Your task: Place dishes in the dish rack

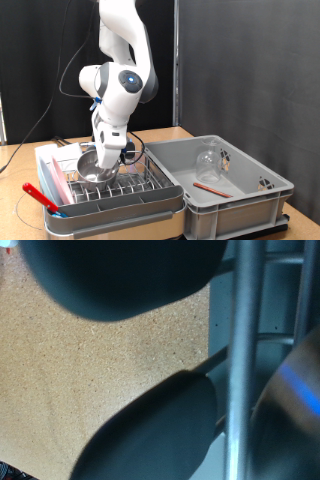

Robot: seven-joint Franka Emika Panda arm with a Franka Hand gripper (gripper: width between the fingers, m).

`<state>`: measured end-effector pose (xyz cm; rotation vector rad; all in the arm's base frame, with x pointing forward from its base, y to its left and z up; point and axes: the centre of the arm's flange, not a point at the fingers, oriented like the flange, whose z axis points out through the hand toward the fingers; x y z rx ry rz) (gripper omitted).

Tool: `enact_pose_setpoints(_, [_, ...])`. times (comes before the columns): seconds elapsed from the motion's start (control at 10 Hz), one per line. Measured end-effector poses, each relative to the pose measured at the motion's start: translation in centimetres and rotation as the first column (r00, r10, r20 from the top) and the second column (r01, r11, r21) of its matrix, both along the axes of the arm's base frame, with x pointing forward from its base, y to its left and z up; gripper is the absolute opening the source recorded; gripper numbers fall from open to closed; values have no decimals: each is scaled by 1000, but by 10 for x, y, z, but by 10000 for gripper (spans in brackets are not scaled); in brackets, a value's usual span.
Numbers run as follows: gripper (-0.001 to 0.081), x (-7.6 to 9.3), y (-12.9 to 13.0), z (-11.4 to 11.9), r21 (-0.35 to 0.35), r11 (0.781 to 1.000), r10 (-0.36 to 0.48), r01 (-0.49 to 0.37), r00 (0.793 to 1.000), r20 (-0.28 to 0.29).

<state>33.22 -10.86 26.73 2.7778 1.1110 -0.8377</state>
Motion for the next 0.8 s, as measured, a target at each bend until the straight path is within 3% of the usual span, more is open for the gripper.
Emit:
enact_pose_setpoints(0.2, [786,1,-1,-5,7,1000,1,-1,1000,4])
enact_pose_setpoints(0.3, [616,-1,-2,-5,5,1000,-1,1,1000,-8])
enact_pose_setpoints(0.4, [616,-3,-2,-4,3,1000,-4,4,1000,-21])
enact_pose_setpoints(0.5, [416,-5,-2,-2,1,1000,-6,6,1000,-25])
enact_pose_setpoints(0.6, [345,-4,-2,-2,2,1000,-4,4,1000,-21])
enact_pose_setpoints(0.8, [345,-4,-2,-1,6,1000,-3,3,1000,-19])
